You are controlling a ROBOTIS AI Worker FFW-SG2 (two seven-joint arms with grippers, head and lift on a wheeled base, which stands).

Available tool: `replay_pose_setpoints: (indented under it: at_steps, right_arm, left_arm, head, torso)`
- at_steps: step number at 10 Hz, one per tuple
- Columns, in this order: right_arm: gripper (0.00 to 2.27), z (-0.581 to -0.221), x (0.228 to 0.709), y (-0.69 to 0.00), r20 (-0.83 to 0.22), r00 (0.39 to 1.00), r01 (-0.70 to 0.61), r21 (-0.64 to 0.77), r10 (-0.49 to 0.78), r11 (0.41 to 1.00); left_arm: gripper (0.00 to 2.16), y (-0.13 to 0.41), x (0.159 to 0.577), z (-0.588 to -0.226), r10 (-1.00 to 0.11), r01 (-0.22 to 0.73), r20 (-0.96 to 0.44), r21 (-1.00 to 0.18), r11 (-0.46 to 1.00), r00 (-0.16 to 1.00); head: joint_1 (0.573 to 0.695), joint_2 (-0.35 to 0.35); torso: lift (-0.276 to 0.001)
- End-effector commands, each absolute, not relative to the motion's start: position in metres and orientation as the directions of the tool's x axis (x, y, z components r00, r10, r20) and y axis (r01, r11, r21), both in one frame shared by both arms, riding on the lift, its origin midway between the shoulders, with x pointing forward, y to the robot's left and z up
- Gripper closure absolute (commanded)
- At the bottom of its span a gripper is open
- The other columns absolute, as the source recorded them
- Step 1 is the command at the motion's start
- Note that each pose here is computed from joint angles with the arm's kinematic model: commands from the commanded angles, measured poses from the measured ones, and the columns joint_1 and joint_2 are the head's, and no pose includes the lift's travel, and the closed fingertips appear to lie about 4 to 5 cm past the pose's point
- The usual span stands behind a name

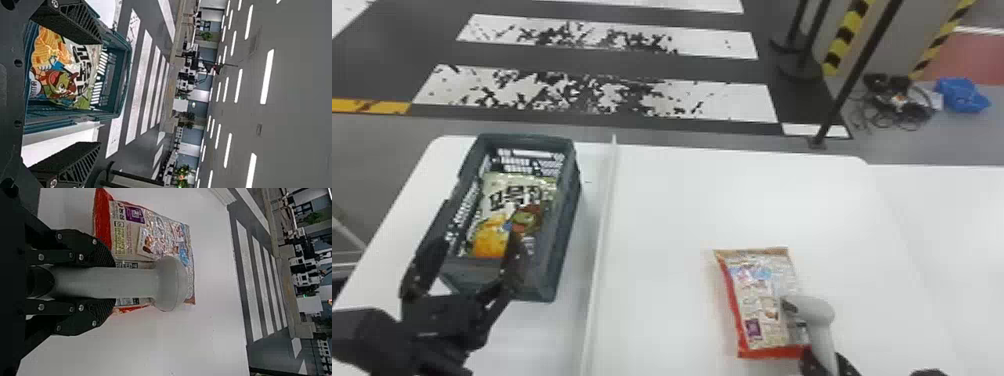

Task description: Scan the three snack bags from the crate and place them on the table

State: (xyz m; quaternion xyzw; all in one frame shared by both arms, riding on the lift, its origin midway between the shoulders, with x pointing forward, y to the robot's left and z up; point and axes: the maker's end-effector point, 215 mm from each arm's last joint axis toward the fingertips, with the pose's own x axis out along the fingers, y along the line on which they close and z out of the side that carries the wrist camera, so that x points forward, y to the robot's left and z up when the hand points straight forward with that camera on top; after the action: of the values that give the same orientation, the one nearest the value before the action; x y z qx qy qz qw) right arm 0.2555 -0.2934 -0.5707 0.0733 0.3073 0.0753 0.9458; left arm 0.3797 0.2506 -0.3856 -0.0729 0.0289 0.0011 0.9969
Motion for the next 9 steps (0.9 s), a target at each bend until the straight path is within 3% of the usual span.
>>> replay_pose_setpoints:
  at_steps: [1,5,9]
  right_arm:
    - [2.19,-0.572,0.256,-0.294,-0.573,0.798,-0.097,0.185,0.187,0.978]
    - [2.19,-0.545,0.283,-0.318,-0.525,0.837,-0.070,0.183,0.157,0.981]
    - [2.19,-0.544,0.351,-0.381,-0.558,0.826,-0.019,0.117,0.081,0.993]
  left_arm:
    - [0.08,0.251,0.380,-0.387,-0.001,-0.007,-0.060,-0.143,0.990,0.998]
    - [0.08,0.255,0.378,-0.377,0.008,-0.012,-0.026,-0.143,0.990,1.000]
    - [0.08,0.243,0.382,-0.371,-0.022,0.020,-0.012,-0.140,0.990,1.000]
  head:
    - [0.695,-0.079]
    - [0.695,-0.081]
    - [0.695,-0.164]
  torso:
    - [-0.037]
    - [-0.037]
    - [-0.037]
